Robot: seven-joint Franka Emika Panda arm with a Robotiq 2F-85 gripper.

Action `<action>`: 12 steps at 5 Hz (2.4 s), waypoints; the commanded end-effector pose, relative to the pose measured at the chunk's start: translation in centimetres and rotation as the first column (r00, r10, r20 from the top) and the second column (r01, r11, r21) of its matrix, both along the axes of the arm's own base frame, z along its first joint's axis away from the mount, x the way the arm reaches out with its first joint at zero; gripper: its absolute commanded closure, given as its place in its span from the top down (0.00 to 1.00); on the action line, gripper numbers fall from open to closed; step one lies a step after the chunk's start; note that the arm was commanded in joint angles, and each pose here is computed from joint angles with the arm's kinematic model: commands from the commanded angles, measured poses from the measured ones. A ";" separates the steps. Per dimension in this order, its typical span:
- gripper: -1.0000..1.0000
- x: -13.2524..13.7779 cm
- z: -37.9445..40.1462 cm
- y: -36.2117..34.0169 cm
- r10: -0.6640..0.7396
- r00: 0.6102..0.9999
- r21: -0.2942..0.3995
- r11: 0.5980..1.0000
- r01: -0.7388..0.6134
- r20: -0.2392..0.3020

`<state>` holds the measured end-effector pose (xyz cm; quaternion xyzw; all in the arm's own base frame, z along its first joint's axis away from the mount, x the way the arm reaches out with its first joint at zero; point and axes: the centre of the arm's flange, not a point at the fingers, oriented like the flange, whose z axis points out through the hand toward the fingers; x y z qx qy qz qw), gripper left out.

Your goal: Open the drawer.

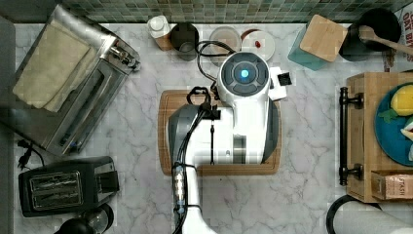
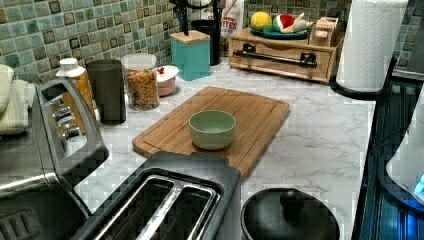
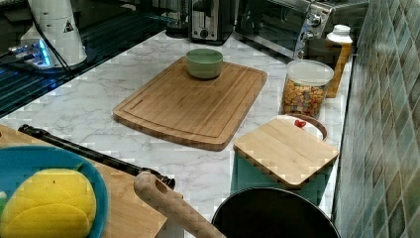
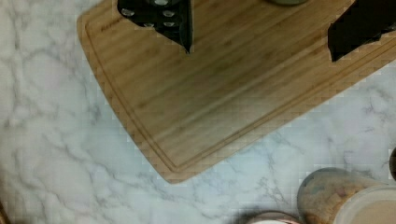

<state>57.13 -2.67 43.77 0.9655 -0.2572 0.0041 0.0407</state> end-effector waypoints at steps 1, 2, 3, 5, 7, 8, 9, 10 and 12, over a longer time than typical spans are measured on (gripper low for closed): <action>1.00 -2.8 -1.0 -14.3 0.180 0.983 0.032 0.983 -0.179 -0.028; 1.00 -3.0 -0.3 -17.1 0.213 0.977 -0.002 0.977 -0.213 -0.014; 1.00 -3.0 0.5 -19.9 0.273 0.962 -0.038 0.961 -0.273 -0.001; 1.00 -3.4 -0.8 -25.5 0.419 0.908 -0.117 0.903 -0.414 0.018; 1.00 -4.8 -2.3 -23.9 0.492 0.871 -0.213 0.849 -0.483 -0.013; 1.00 -4.8 -3.8 -25.3 0.529 0.847 -0.230 0.819 -0.526 -0.055; 1.00 -4.6 -5.3 -27.4 0.540 0.838 -0.208 0.814 -0.542 -0.070; 1.00 -4.7 -6.2 -28.6 0.522 0.847 -0.185 0.827 -0.532 -0.100; 1.00 -6.1 -8.9 -30.0 0.401 0.906 -0.204 0.883 -0.422 -0.136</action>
